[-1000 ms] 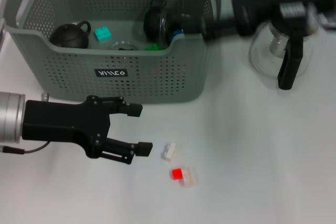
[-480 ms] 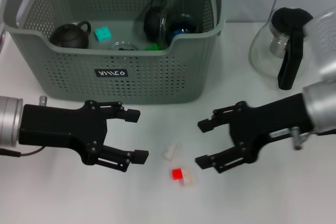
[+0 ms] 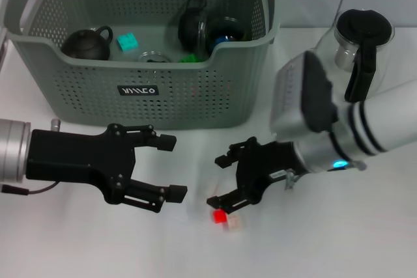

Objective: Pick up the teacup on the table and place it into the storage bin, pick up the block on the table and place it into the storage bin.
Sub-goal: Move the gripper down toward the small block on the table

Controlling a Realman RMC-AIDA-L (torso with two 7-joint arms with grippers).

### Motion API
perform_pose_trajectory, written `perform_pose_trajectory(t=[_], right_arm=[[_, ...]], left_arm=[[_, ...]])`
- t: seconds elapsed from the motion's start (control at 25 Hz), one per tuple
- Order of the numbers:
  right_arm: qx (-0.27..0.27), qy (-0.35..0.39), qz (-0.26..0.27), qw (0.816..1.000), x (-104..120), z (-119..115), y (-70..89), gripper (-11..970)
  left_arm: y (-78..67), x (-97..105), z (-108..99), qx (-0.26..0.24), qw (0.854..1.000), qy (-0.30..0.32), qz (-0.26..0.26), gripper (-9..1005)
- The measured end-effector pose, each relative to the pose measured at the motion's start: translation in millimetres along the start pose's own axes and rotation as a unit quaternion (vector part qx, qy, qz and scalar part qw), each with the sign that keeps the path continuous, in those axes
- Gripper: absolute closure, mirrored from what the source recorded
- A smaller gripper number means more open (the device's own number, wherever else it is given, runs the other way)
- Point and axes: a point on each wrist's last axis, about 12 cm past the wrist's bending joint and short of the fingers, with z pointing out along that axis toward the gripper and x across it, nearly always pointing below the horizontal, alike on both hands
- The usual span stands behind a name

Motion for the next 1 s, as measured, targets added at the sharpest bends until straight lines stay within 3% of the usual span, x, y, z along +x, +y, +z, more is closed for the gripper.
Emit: perform_pose_trajectory(t=[0.4,0.8,1.0], right_arm=[[0.037,0.018,-0.035,0.999,-5.0,30.3,7.5,104],[0.043,0.024,-0.025,0.998,1.8,32.4,7.4,107],[0.042,0.028,-0.02,0.999,5.3,32.9,7.5,234]], left_arm=[[-0.3,1.6,1.2,0.001,1.0,-0.003,-0.003,61],[-1.2,4.7,-1.4,-0.005,1.0,-0.008,-0.008,66],[-1.3,4.9,-1.4,-0.005,1.0,-0.008,-0.009,68]])
